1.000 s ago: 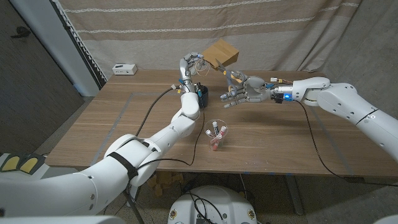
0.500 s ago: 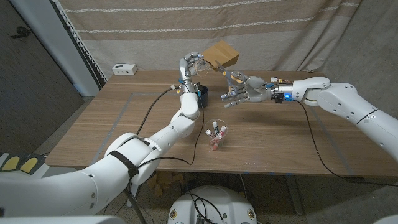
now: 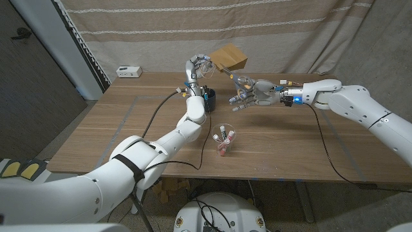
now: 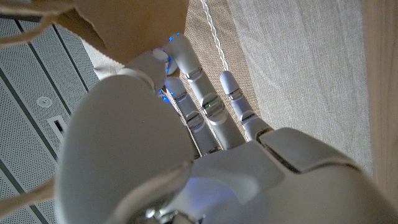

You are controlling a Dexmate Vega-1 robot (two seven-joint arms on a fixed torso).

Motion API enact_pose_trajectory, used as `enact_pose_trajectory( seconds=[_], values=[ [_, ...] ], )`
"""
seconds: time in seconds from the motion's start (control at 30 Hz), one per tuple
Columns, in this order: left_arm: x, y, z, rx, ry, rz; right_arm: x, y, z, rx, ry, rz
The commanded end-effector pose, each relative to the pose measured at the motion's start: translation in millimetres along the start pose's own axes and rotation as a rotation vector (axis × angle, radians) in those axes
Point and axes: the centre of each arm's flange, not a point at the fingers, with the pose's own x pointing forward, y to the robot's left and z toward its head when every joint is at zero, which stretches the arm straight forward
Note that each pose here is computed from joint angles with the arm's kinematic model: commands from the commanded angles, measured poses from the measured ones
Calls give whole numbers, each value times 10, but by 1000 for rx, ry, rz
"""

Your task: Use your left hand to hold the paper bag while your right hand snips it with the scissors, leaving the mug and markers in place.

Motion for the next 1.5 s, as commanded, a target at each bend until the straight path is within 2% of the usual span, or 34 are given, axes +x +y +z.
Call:
enact_pose_trajectory(
  seconds=[0.03, 0.2, 0.37, 0.73, 0.97, 1.5],
  values=[
    [-5, -44, -12, -10, -4, -31, 32, -4, 2, 21, 2, -37],
    [-18, -71, -20, -12, -6, -58, 19, -14, 8, 39, 1, -88],
    [-24, -74, -26, -14, -8, -63, 23, -22, 8, 44, -1, -86],
    [2, -10, -21, -5, -15, -46, 26, -41, 37, 44, -1, -106],
    [17, 37, -30, 2, -14, -30, 3, -47, 14, 97, -15, -171],
    [23, 79, -11, 6, -25, -6, 26, -40, -37, 168, -38, -188]
  ],
)
